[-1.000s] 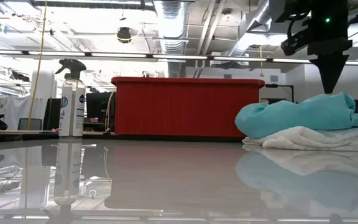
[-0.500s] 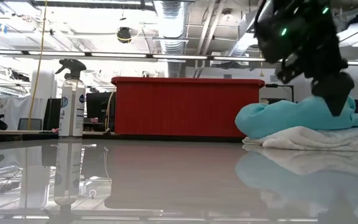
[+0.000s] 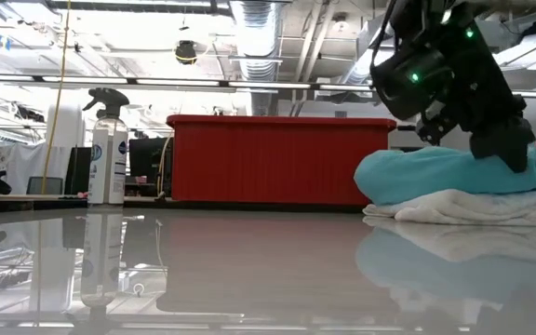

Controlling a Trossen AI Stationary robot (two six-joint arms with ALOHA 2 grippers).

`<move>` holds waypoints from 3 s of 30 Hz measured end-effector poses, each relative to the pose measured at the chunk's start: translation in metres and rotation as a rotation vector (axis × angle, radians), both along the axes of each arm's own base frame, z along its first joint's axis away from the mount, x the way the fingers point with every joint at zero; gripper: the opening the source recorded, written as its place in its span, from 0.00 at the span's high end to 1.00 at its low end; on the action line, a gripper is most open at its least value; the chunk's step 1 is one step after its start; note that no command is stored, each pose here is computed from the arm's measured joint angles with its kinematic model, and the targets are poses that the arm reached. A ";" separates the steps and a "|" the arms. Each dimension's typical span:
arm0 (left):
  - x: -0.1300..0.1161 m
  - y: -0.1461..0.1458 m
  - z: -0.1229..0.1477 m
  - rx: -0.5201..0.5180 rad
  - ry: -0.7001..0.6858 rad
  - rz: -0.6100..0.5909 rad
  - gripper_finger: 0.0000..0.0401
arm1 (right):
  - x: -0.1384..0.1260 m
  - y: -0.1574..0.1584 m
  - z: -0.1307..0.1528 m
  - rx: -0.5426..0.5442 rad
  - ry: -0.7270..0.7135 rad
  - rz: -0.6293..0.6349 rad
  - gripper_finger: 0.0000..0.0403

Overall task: Fold Laundry from Bin
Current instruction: Stack the light blue shorts on top of the white underwear

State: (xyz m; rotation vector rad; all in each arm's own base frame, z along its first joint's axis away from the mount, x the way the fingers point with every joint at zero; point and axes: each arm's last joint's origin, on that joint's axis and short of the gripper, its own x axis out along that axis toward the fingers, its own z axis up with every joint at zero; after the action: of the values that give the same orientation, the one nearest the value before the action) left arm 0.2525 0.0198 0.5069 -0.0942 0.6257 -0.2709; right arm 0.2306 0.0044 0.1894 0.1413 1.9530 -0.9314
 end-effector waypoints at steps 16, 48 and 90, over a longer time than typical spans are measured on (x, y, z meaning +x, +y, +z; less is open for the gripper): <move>0.007 0.001 -0.004 -0.027 -0.006 0.022 0.63 | 0.083 -0.049 0.072 0.031 -0.690 -0.068 0.84; 0.082 0.024 -0.093 -0.243 -0.193 0.029 0.63 | -0.045 -0.059 0.080 -0.336 -0.997 -0.783 0.38; 0.079 0.030 -0.100 -0.220 -0.120 0.092 0.63 | -0.052 -0.136 0.089 -0.210 -0.913 -0.873 0.93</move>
State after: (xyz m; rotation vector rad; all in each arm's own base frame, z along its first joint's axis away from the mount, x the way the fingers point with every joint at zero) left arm 0.3310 0.0500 0.4067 -0.3156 0.4695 -0.2534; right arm 0.1786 -0.1311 0.2782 1.1440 0.8905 -1.2894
